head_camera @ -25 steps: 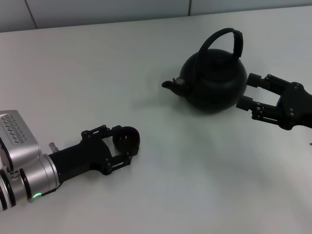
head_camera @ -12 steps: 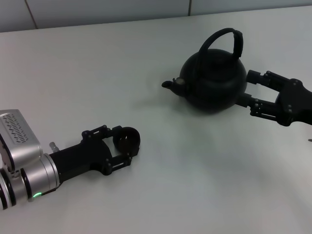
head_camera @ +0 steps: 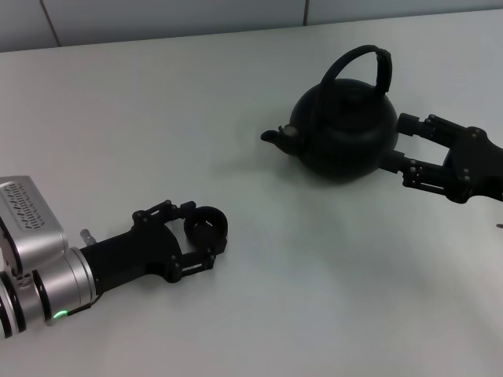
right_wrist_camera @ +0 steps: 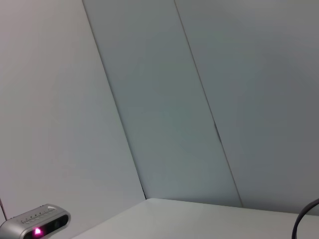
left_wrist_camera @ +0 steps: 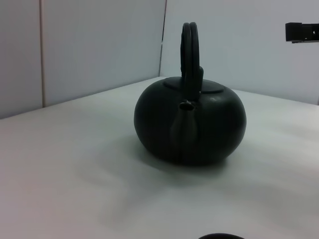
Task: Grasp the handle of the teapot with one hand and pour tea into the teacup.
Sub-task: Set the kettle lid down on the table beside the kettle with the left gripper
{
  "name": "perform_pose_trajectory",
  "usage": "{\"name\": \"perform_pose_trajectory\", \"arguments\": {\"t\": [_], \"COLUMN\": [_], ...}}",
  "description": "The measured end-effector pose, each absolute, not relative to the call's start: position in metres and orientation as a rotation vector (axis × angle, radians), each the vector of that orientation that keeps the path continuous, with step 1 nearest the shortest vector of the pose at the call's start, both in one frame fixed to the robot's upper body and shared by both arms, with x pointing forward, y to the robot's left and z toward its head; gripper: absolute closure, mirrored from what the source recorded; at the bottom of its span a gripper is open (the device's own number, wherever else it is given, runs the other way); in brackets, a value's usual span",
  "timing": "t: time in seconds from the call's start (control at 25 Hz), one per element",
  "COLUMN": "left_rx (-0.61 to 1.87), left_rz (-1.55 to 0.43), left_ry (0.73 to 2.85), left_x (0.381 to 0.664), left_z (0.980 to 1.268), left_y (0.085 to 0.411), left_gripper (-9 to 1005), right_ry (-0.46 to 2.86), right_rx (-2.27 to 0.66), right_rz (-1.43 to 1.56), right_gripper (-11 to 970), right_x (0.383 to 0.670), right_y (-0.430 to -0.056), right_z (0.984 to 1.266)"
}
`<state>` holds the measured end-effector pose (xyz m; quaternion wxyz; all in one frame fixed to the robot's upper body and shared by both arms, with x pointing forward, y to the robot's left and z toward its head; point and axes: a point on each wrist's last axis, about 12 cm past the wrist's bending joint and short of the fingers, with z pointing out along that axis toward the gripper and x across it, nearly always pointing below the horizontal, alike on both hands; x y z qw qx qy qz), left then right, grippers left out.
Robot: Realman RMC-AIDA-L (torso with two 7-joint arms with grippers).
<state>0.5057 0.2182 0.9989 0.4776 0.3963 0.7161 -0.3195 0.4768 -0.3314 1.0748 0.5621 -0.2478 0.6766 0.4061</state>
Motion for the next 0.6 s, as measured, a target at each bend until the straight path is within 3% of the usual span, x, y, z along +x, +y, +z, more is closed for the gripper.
{"name": "perform_pose_trajectory", "arguments": {"t": [0.4,0.6], "left_rx": [0.975,0.971], "left_rz": [-0.803,-0.832], "left_ry": [1.739,1.708], "left_x": [0.5014,0.4971], "left_z": [0.9987,1.0011], "left_y": [0.2179,0.2182], "left_gripper": [162,160], "right_ry": [1.594,1.598], "right_rx": [-0.582,-0.578], "right_rz": [0.961,0.964], "right_gripper": [140,140], "right_x": [0.4765,0.4751], "right_y": [-0.3308,-0.3309], "right_z": [1.0742,1.0731]}}
